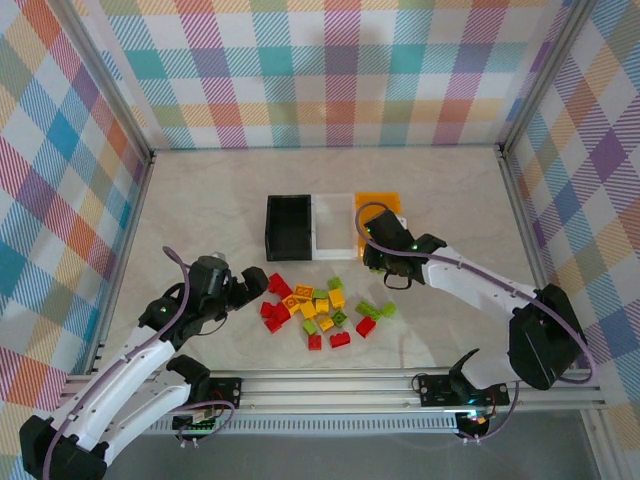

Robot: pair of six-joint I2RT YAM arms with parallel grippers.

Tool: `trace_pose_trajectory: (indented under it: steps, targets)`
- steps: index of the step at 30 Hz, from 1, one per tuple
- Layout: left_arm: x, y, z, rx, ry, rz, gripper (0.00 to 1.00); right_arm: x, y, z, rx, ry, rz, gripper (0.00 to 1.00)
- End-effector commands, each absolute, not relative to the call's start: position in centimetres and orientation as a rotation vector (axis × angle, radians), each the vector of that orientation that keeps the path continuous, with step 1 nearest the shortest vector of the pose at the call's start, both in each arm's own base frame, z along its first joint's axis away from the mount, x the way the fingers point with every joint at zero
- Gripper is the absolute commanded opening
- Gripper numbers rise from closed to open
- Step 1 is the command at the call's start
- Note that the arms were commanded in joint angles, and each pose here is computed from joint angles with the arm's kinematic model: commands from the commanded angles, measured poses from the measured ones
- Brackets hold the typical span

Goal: Sort the legos into containers by color

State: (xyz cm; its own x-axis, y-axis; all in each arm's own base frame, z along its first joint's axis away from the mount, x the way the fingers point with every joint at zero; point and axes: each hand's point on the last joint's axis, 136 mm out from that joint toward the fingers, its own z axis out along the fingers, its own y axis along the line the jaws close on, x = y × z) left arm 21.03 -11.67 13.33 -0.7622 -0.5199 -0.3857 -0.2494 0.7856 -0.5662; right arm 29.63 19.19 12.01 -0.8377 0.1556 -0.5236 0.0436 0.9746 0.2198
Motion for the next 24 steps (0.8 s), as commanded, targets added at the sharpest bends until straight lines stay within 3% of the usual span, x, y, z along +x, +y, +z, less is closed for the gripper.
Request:
trace_pose_trajectory:
  steps: [1, 10, 17, 24]
  targets:
    - [21.0, -11.7, 12.8, -0.571, 2.441, -0.666, 1.00, 27.8, 18.3, 9.5, 0.116, 2.615, 0.244, 0.29]
    - [21.3, -12.3, 11.7, -0.574, 2.491, -0.651, 1.00, 26.8, 17.2, 3.7, 0.130, 2.688, 0.157, 0.30]
    - [21.1, -12.2, 11.2, -0.573, 2.508, -0.635, 1.00, 26.8, 17.2, 3.0, 0.143, 2.701, 0.147, 0.34]
    - [21.1, -12.1, 11.0, -0.571, 2.512, -0.626, 1.00, 26.6, 17.1, 2.5, 0.152, 2.715, 0.129, 0.44]
